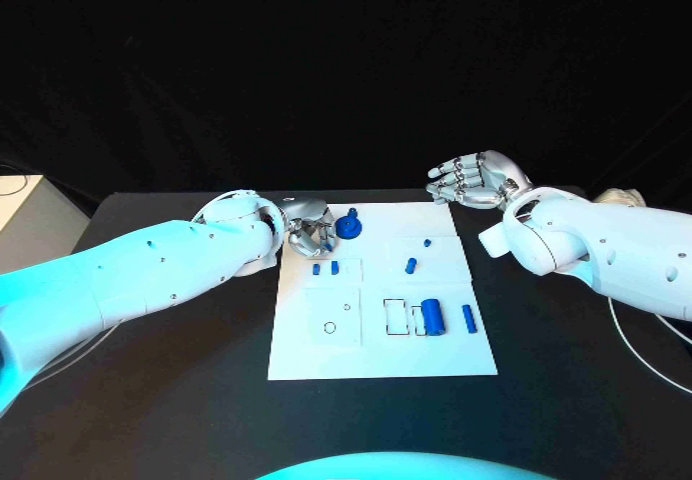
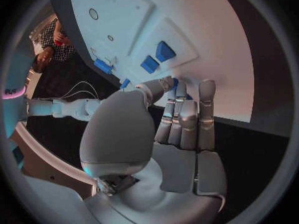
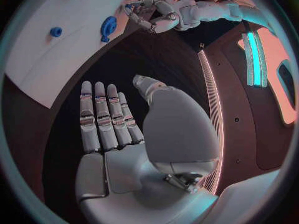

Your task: Assemble the parts on the task board

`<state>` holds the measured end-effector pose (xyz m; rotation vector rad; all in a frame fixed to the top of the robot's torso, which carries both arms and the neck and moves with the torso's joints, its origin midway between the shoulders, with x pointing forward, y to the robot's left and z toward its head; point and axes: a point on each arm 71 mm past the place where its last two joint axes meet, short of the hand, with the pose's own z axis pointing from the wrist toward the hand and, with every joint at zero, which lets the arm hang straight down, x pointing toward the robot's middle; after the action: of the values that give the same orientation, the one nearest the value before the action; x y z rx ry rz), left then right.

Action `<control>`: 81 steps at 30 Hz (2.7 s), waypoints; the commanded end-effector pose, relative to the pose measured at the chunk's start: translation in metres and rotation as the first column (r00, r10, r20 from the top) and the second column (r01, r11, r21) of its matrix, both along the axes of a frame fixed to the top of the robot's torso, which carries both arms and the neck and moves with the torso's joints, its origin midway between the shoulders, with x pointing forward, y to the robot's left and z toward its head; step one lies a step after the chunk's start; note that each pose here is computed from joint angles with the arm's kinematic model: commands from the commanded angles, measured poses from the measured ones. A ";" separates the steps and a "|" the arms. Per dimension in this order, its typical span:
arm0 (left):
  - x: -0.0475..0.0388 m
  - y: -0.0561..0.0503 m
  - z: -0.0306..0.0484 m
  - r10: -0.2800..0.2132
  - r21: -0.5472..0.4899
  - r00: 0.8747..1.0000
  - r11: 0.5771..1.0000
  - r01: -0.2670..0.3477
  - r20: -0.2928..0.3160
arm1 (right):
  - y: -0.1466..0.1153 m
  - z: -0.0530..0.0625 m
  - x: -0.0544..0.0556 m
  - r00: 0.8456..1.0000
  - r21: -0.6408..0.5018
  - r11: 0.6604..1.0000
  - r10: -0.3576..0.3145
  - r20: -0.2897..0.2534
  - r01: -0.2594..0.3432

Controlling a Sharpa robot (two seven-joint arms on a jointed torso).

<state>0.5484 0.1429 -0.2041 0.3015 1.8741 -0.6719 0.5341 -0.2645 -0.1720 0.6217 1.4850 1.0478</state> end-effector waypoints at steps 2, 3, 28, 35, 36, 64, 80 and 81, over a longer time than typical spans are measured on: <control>-0.0007 0.002 -0.0034 -0.003 0.016 1.000 1.000 0.003 -0.016 | 0.001 0.001 0.000 1.000 0.003 1.000 0.009 0.008 -0.009; -0.0007 0.002 -0.0032 -0.002 0.013 1.000 1.000 0.002 -0.015 | 0.001 0.001 0.000 1.000 0.003 1.000 0.009 0.008 -0.009; 0.0015 0.012 -0.0022 0.024 0.000 1.000 1.000 -0.024 -0.001 | -0.002 -0.001 0.001 1.000 -0.020 1.000 0.005 -0.006 -0.005; 0.0024 0.027 0.0011 0.045 -0.063 0.999 0.997 -0.044 0.010 | -0.003 -0.002 0.001 0.998 -0.196 0.979 0.062 0.026 -0.056; 0.0025 0.031 0.0032 0.048 -0.100 0.999 0.994 -0.046 0.017 | -0.003 -0.002 0.001 0.997 -0.224 0.973 0.073 0.029 -0.065; -0.0317 0.114 0.0475 -0.024 -0.888 0.939 0.334 -0.316 -0.343 | 0.018 -0.027 -0.017 0.959 -0.840 0.535 0.275 0.076 -0.087; -0.0396 0.121 0.0519 -0.008 -0.895 0.941 0.311 -0.319 -0.338 | 0.037 -0.038 -0.021 0.952 -0.853 0.509 0.303 0.054 -0.113; -0.0397 0.121 0.0520 -0.007 -0.895 0.941 0.311 -0.319 -0.338 | 0.037 -0.039 -0.021 0.951 -0.853 0.510 0.303 0.055 -0.113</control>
<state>0.5091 0.2644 -0.1545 -0.8106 1.4164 -1.5944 0.5134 -0.2277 -0.2099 -0.3625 1.6860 0.4309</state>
